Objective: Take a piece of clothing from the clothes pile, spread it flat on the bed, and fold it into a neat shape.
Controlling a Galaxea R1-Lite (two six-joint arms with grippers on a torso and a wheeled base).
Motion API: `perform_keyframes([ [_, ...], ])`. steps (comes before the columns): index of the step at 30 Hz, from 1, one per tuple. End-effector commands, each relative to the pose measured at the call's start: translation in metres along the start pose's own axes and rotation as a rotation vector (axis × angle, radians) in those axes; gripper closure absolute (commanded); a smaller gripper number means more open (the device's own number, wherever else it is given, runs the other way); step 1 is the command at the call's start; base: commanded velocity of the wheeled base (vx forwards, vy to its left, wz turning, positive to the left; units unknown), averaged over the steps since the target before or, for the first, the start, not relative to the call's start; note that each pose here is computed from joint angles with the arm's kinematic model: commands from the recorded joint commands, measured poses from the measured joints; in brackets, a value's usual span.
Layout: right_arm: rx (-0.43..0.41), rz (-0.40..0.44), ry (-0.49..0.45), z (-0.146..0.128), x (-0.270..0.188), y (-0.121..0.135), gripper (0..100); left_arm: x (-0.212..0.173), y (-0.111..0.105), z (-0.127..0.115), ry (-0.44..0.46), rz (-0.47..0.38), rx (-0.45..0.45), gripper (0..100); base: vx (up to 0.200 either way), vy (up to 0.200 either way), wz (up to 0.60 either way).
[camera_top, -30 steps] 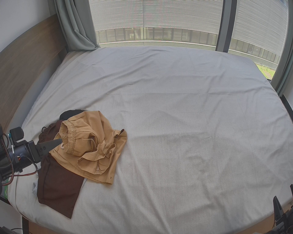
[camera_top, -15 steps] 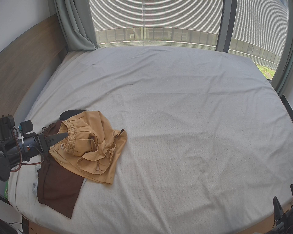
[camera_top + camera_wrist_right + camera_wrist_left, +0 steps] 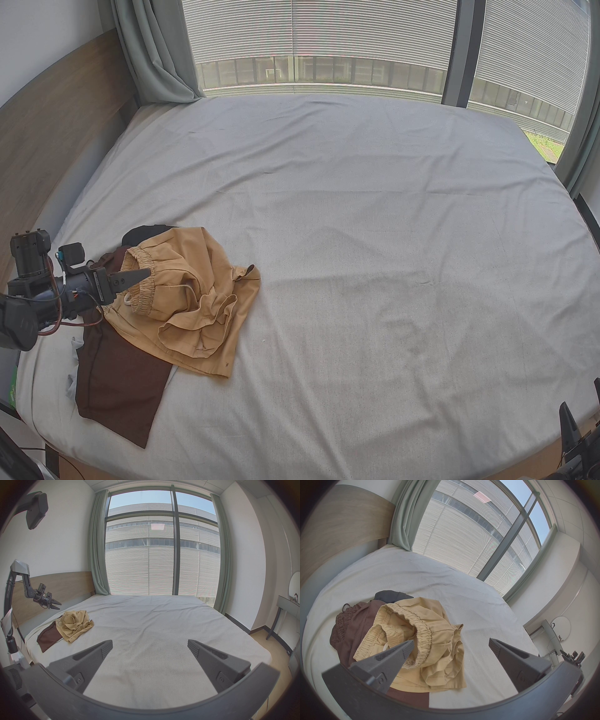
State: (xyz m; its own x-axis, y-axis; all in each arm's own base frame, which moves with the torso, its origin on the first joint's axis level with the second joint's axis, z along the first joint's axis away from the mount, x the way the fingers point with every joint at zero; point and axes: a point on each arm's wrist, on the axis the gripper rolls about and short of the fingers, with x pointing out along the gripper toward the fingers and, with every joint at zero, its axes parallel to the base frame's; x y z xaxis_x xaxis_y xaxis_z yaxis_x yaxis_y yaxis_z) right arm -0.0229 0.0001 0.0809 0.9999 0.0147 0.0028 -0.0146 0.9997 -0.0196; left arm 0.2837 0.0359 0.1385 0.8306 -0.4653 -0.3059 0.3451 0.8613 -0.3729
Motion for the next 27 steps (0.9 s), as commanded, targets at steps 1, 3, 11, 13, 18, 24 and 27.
perform_keyframes([
  [1, 0.0, 0.001, 0.003, -0.005, 0.0, 0.0, 0, 0.015, 0.014, -0.004, 0.023, 0.006, -0.009, 0, 0.0, 0.0, 0.0],
  [3, 0.0, 0.002, 0.003, -0.005, 0.0, 0.0, 0, 0.016, 0.015, -0.003, 0.02, 0.007, -0.009, 0, 0.0, 0.0, 0.0],
  [11, 0.0, 0.002, 0.003, -0.005, 0.0, 0.0, 0, 0.03, 0.026, -0.007, 0.04, 0.008, -0.007, 0, 0.0, 0.0, 0.0],
  [13, 0.0, 0.002, 0.003, -0.005, 0.0, 0.0, 0, 0.033, 0.028, -0.009, 0.049, 0.006, 0.001, 0, 0.0, 0.0, 0.0],
  [18, 0.001, 0.002, 0.003, -0.005, 0.0, 0.0, 0, 0.041, 0.033, -0.011, 0.059, 0.0, 0.007, 0, 0.0, 0.0, 0.0],
  [24, 0.001, 0.002, 0.003, -0.005, 0.0, 0.0, 0, 0.049, 0.035, -0.007, 0.052, -0.022, 0.017, 0, 0.0, 0.0, 0.0],
  [27, 0.001, 0.002, 0.003, -0.005, 0.0, 0.0, 0, 0.052, 0.033, -0.007, 0.057, -0.044, 0.019, 0, 0.0, 0.0, 0.0],
])
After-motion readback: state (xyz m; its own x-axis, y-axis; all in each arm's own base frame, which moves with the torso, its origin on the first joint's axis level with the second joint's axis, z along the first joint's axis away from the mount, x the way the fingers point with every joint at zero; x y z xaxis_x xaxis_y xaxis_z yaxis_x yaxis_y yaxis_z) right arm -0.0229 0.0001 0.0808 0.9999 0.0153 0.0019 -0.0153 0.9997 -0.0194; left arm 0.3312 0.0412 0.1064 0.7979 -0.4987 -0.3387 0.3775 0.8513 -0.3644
